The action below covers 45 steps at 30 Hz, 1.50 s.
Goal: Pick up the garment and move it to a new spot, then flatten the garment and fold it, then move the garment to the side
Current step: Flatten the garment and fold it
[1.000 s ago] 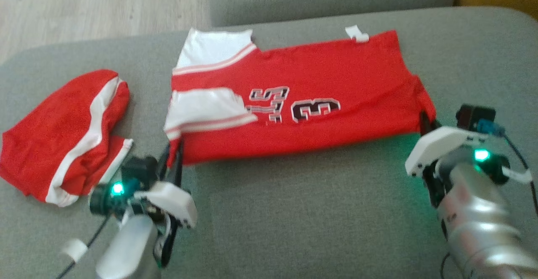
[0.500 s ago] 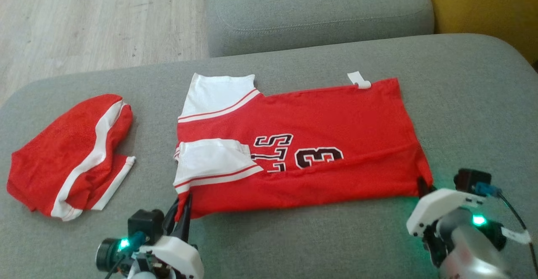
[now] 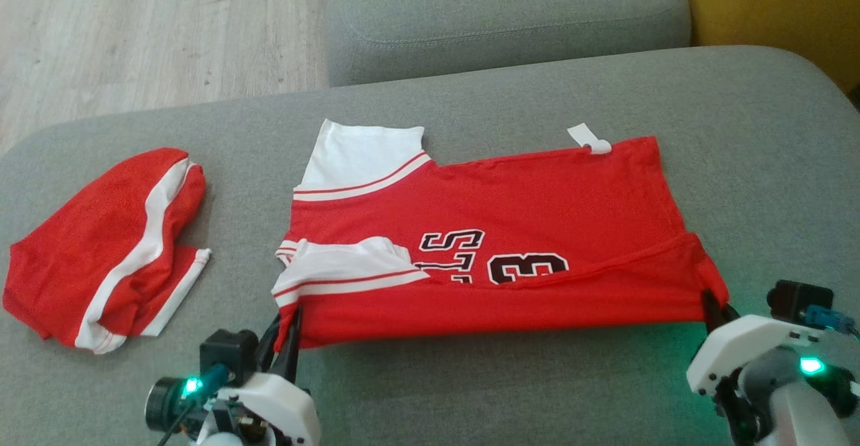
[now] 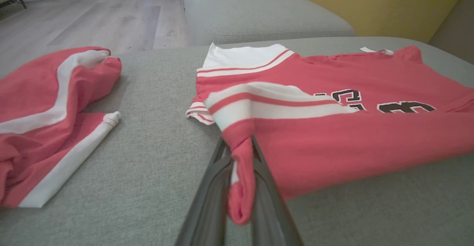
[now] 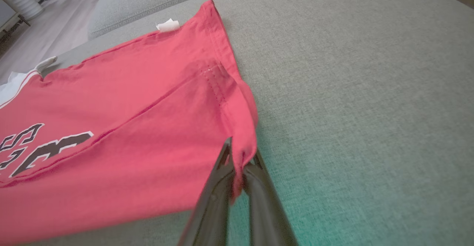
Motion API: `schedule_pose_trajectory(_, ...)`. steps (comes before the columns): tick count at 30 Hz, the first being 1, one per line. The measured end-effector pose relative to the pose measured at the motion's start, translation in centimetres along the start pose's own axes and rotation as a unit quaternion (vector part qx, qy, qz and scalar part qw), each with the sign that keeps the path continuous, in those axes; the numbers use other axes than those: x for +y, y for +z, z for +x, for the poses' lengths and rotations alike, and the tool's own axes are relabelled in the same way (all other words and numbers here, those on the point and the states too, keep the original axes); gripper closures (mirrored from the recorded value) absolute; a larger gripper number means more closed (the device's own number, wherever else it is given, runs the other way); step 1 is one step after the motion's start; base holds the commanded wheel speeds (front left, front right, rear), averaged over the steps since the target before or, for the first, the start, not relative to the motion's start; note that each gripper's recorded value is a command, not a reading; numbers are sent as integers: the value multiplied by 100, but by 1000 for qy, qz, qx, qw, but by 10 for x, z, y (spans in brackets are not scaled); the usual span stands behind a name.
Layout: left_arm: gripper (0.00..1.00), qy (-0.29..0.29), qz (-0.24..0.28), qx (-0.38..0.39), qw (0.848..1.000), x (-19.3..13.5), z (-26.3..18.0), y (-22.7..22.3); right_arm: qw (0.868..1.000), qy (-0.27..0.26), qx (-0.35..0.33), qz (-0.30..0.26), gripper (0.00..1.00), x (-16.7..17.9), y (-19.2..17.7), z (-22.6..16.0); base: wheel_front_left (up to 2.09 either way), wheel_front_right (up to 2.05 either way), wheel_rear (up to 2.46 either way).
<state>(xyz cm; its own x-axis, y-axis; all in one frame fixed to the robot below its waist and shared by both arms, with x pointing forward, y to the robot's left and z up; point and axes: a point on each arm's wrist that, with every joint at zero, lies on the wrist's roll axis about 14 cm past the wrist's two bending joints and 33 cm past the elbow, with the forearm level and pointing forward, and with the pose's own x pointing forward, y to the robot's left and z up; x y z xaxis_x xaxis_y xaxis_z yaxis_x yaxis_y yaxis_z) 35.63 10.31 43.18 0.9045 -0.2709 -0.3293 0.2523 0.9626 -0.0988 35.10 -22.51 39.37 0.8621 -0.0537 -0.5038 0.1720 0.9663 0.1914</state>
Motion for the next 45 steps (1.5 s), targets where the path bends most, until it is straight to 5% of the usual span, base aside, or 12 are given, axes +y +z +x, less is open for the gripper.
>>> schedule_pose_trajectory(7,100,-4,4,29,1000,-2,-2,-18,1000,-2,14,-5,100,-4,-1,-12,0,0,0)
schedule_pose_trajectory(8,100,-4,4,35,999,-2,-2,-20,1000,-3,14,-7,28,-5,0,-14,0,0,0)
schedule_pose_trajectory(9,78,-4,4,39,999,-2,-1,-23,1000,-4,11,-8,0,-6,2,-16,0,0,0)
schedule_pose_trajectory(10,0,-4,4,40,999,-2,-1,-23,1000,-5,8,-8,0,-7,5,-17,0,0,0)
schedule_pose_trajectory(18,0,-6,2,9,1000,-1,10,-10,997,-9,-69,-18,0,-8,44,-19,0,0,0)
schedule_pose_trajectory(29,0,-54,27,-116,991,1,70,91,979,-6,-200,-44,0,5,132,2,0,0,0)
schedule_pose_trajectory(36,0,-99,98,-44,989,16,151,123,976,10,-205,-77,0,24,153,41,0,0,0)
schedule_pose_trajectory(45,0,-86,131,138,978,42,223,73,974,16,-202,-104,0,28,160,73,0,0,0)
